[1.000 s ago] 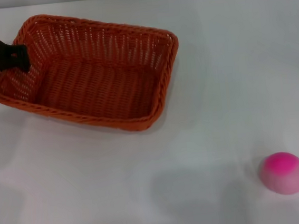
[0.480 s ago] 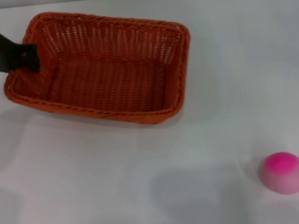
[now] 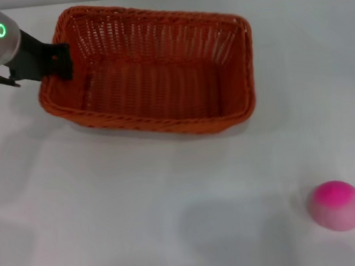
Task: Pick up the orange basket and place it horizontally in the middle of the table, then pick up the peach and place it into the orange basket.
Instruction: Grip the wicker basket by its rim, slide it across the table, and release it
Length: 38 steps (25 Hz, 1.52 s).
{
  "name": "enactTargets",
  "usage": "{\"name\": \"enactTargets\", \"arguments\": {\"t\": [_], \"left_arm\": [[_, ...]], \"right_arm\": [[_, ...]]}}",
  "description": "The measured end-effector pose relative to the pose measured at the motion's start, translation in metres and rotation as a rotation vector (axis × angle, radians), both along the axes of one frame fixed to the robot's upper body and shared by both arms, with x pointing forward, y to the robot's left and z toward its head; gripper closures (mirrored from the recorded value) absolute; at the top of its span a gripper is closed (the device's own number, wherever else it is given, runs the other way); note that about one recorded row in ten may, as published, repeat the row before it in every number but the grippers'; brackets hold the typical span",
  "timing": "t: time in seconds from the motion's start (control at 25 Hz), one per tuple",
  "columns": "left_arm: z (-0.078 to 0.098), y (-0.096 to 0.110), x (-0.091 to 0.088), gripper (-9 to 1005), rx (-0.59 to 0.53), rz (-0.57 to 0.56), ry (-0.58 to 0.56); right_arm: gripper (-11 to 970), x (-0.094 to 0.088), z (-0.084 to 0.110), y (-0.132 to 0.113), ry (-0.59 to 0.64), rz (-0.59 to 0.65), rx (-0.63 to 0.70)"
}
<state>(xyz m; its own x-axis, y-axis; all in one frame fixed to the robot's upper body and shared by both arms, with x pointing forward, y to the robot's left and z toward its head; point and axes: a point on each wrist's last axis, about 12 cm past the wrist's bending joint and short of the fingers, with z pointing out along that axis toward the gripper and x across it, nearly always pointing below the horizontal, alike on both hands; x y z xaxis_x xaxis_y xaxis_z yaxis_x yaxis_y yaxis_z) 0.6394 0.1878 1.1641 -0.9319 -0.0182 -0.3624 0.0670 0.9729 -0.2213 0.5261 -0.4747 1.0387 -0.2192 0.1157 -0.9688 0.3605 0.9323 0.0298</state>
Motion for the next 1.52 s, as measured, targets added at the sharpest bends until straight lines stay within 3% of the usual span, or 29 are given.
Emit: {"name": "enactTargets", "arguments": {"t": [0.56,1.2,1.52], "left_arm": [[-0.001,-0.019,-0.005,860,-0.03,-0.02,0.035],[-0.004,-0.02,-0.01,872,-0.019,-0.026,0.088],[-0.003,-0.023,-0.013,537,-0.019,-0.039,0.107]], "right_arm": [[96,0.004,0.003,0.0,-0.007,0.005,-0.004],[96,0.01,0.006,0.002,-0.016,0.013,-0.005],[96,0.01,0.007,0.0,-0.017,0.012,-0.008]]}}
